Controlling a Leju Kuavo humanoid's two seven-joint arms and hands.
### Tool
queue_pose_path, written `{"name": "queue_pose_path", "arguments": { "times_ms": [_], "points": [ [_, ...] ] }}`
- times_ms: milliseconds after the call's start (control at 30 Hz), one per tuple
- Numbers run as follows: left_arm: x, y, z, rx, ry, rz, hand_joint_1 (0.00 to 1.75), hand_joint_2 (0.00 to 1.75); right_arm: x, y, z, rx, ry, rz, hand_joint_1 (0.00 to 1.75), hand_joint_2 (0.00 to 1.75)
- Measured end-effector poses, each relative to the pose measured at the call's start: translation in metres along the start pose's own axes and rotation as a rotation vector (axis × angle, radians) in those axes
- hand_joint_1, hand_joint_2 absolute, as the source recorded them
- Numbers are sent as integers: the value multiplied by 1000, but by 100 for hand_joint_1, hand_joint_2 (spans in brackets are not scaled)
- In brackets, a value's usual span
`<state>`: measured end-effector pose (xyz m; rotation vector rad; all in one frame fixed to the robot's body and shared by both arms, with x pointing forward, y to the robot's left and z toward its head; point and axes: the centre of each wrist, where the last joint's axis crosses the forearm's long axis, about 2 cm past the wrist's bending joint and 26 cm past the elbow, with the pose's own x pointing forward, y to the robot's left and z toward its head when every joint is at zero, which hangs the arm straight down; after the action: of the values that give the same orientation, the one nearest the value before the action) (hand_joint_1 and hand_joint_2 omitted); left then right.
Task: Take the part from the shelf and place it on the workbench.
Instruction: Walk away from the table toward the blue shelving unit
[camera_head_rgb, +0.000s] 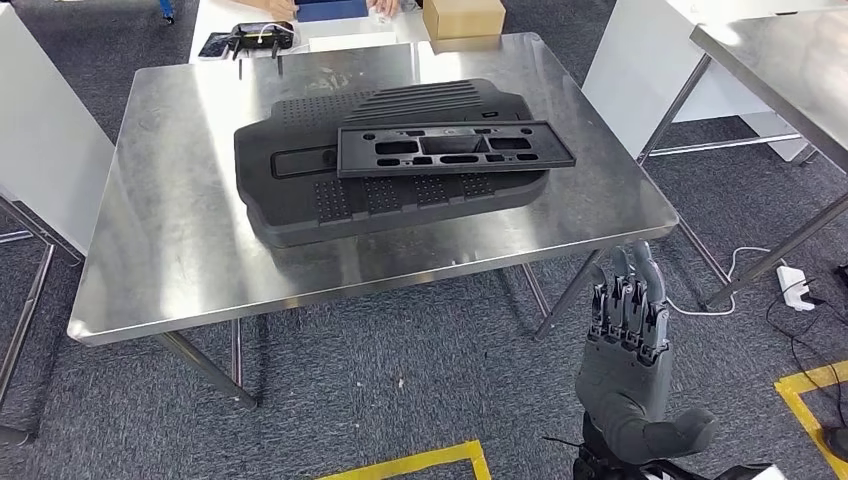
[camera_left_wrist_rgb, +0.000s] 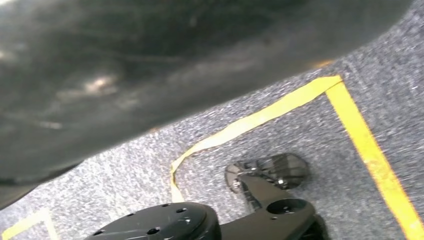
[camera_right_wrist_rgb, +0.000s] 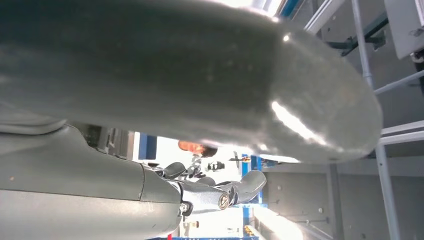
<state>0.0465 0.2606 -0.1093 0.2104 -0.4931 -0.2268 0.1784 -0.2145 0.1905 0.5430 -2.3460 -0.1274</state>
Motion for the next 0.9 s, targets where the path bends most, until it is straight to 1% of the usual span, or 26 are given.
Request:
{"name": "queue_pose_path", "arguments": {
  "times_ms": [900],
  "points": [
    [-1, 1, 0, 8, 1, -3, 0, 0, -1, 0, 2, -14, 9, 8, 0, 0]
  ]
}}
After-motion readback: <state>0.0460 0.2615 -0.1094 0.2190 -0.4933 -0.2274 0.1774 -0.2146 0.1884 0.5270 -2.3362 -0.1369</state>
